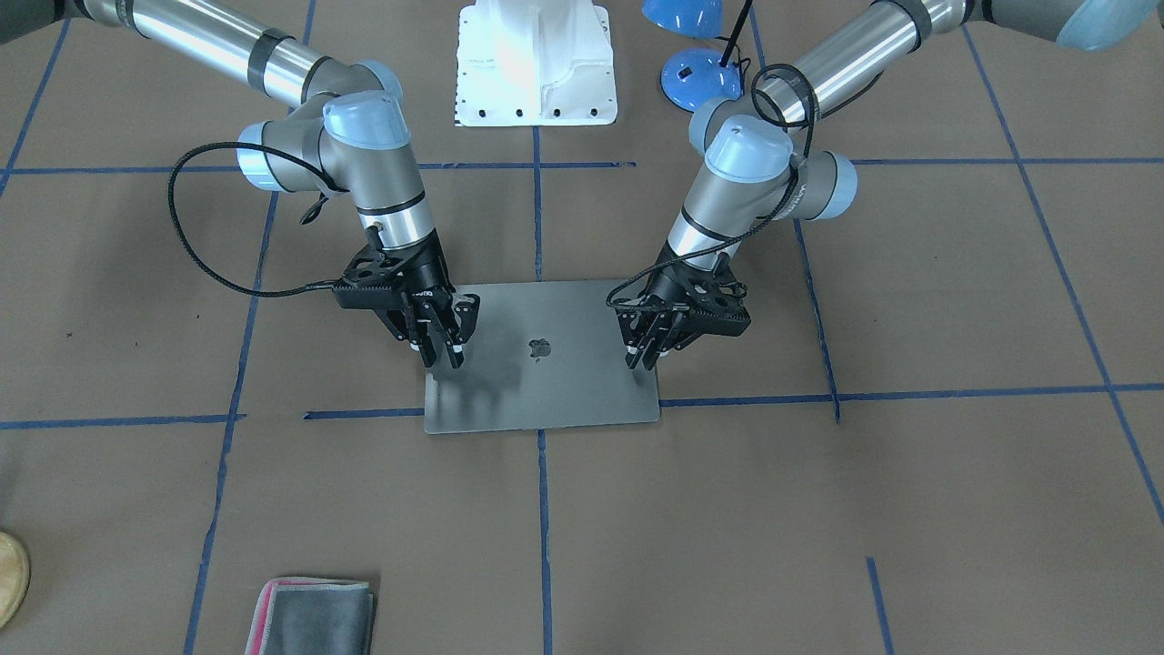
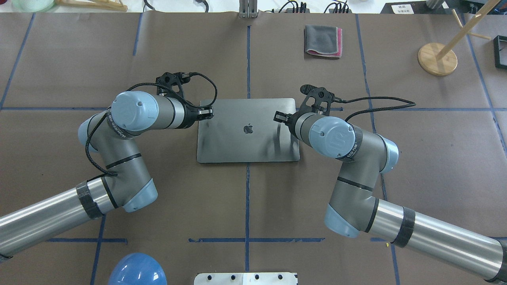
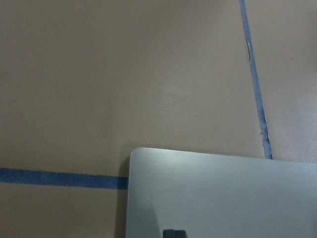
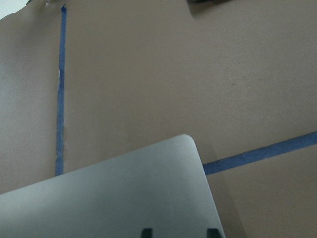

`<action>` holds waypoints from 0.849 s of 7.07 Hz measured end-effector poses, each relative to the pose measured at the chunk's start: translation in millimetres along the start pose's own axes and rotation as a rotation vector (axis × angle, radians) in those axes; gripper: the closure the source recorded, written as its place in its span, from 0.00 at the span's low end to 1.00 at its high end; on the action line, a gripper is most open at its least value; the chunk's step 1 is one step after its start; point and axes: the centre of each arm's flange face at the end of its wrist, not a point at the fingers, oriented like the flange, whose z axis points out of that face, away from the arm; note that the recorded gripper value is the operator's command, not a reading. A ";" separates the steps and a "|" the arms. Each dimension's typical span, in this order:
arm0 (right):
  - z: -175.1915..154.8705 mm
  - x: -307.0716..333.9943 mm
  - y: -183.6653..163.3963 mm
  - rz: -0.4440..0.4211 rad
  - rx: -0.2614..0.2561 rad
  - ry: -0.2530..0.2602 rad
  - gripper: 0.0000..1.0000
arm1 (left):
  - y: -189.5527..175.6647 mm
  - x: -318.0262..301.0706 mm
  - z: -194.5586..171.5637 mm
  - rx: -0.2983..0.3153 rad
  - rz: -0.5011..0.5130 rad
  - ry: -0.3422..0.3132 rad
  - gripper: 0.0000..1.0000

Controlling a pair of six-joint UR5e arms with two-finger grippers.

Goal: Close laptop

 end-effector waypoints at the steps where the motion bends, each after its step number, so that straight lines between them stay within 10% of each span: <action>1: -3.3 1.4 -4.9 -0.022 -0.030 0.027 0.01 | 2.5 -5.9 1.3 -0.023 0.015 -0.010 0.01; 6: -70.6 46.0 -61.2 -0.224 -0.198 0.111 0.01 | -3.7 -33.9 -91.4 -0.188 0.196 -0.263 0.01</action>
